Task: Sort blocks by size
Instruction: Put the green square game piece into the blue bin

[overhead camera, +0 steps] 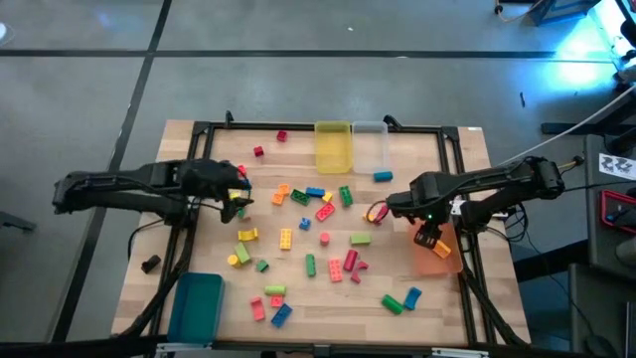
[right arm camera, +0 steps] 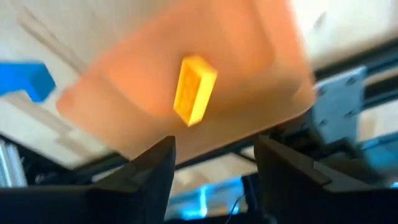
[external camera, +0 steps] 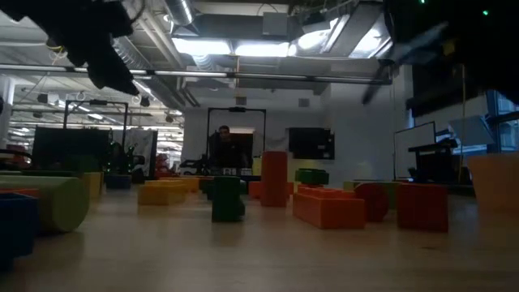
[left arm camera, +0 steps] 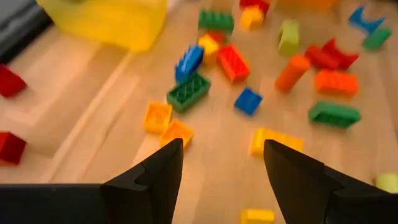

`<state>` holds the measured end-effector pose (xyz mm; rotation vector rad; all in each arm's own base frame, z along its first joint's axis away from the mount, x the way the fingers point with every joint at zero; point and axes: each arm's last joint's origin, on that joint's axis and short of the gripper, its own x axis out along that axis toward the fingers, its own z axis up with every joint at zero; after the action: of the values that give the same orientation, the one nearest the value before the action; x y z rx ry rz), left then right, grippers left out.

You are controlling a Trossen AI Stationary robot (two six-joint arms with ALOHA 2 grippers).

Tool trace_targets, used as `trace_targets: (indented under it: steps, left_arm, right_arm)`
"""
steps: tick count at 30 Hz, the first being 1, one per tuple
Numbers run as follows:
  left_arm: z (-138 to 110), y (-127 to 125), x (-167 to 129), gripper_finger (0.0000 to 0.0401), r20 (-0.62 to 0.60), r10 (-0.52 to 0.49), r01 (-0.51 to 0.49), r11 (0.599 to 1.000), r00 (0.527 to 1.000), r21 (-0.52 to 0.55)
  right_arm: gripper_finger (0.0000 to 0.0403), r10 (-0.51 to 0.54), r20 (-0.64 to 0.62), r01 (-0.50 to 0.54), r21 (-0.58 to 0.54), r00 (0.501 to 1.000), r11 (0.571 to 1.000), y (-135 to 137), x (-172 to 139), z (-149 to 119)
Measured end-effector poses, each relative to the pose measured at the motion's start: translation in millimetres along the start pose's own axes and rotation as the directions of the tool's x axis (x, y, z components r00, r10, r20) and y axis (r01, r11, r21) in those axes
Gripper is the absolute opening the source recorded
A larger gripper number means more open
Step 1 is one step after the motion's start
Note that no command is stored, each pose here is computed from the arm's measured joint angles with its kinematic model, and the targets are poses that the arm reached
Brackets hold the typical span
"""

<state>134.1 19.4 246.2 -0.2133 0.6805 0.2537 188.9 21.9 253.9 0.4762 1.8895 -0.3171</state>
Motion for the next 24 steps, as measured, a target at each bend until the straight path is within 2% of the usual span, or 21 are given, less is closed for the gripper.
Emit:
trace_targets:
  steps: [4, 11, 15, 21, 24]
  left_arm:
    - [8.6, -2.3, 8.6, 0.0210, -0.139, 0.028, -0.024, 0.999, 0.990, 0.035]
    - [9.7, -4.6, 30.7, 0.0210, -0.268, 0.031, -0.019, 0.999, 0.963, 0.047]
    - [11.7, -6.5, 42.3, 0.0210, -0.313, 0.016, -0.003, 0.999, 0.950, 0.043]
    - [38.3, -12.2, 46.4, 0.0210, -0.317, 0.014, 0.008, 0.998, 0.948, 0.067]
    - [49.1, -14.1, 41.6, 0.0210, -0.372, 0.025, 0.011, 0.995, 0.928, 0.096]
  right_arm:
    - [0.0220, -0.055, 0.114, 0.056, -0.007, 0.992, 0.998, 1.3, -16.6, 1.6]
    - [0.0220, -0.164, 0.241, 0.172, -0.015, 0.957, 0.985, -0.1, -29.3, 3.7]
    - [0.0220, -0.172, 0.296, 0.209, -0.095, 0.939, 0.973, 1.3, -30.3, 7.7]
    - [0.0220, -0.169, 0.414, 0.266, -0.189, 0.895, 0.945, 5.3, -33.1, 17.1]
    - [0.0220, -0.150, 0.447, 0.275, -0.229, 0.882, 0.934, 7.4, -34.3, 20.3]
